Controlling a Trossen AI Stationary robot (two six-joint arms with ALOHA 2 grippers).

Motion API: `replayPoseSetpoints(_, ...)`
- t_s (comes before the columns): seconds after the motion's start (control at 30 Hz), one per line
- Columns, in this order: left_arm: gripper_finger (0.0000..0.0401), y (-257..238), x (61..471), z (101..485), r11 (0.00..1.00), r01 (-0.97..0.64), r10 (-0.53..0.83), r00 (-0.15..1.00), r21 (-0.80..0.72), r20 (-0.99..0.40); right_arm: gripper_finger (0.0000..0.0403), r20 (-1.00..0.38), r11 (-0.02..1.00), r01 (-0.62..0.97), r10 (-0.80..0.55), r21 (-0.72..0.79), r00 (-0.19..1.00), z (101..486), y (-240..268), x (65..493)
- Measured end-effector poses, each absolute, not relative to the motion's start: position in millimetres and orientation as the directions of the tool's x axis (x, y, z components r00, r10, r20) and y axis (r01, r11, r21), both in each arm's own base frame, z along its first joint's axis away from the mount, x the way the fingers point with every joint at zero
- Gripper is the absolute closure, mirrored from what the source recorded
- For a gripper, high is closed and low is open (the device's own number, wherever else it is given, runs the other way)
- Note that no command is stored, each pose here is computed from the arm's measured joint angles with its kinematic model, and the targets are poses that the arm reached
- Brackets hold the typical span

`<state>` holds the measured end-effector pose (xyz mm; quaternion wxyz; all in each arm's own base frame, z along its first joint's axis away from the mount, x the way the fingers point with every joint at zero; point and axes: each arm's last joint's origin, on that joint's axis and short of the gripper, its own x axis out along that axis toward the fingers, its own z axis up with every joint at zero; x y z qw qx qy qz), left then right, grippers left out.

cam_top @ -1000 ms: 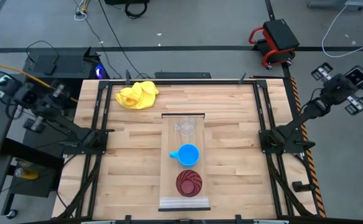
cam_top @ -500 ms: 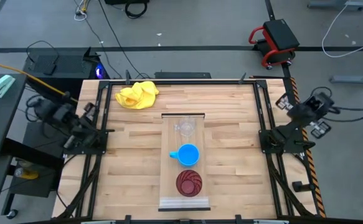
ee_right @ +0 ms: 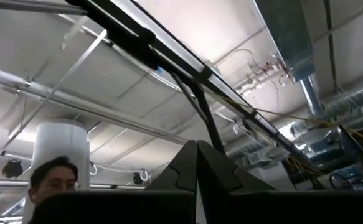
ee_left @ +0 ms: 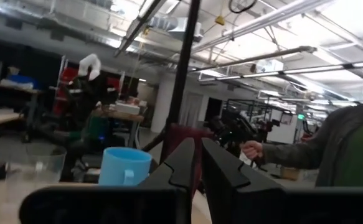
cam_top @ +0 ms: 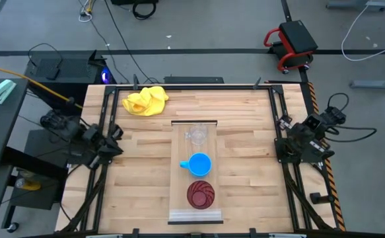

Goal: Stack small to large cups/mugs on shelf
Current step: Return to Home Position

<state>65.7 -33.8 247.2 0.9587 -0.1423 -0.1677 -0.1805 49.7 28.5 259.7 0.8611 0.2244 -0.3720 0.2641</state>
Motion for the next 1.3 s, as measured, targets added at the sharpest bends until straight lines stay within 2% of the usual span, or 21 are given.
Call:
replayPoseSetpoints(0.33,0.0377,-40,77,214,0.884,0.377,-0.27,0.895,-0.277,0.356,0.0389,0.71,0.756,-0.579,0.226,0.303,0.667,239,31,59)
replayPoseSetpoints(0.57,0.0371,-41,81,199,0.885,0.347,-0.243,0.913,-0.309,0.328,0.0389,0.697,0.759,-0.574,0.232,0.306,0.678,233,32,61)
replayPoseSetpoints(0.7,0.0366,-41,81,198,0.902,0.331,-0.237,0.916,-0.276,0.325,0.0389,0.673,0.781,-0.553,0.244,0.291,0.698,231,33,63)
replayPoseSetpoints(0.87,0.0368,-41,84,192,0.947,0.259,-0.207,0.944,-0.189,0.256,0.0389,0.512,0.832,-0.483,0.299,0.274,0.805,215,39,73)
replayPoseSetpoints(1.07,0.0376,-42,86,178,0.976,0.204,-0.212,0.97,0.074,0.118,0.0389,0.268,0.908,-0.393,0.347,0.144,0.899,192,44,82)
replayPoseSetpoints(1.13,0.0378,-41,87,175,0.978,0.196,-0.202,0.975,0.075,0.087,0.0389,0.215,0.921,-0.368,0.337,0.125,0.917,186,45,83)
replayPoseSetpoints(1.3,0.0373,-39,89,172,0.986,0.165,-0.163,0.985,-0.03,0.054,0.0389,0.115,0.95,-0.306,0.299,0.053,0.947,177,44,85)
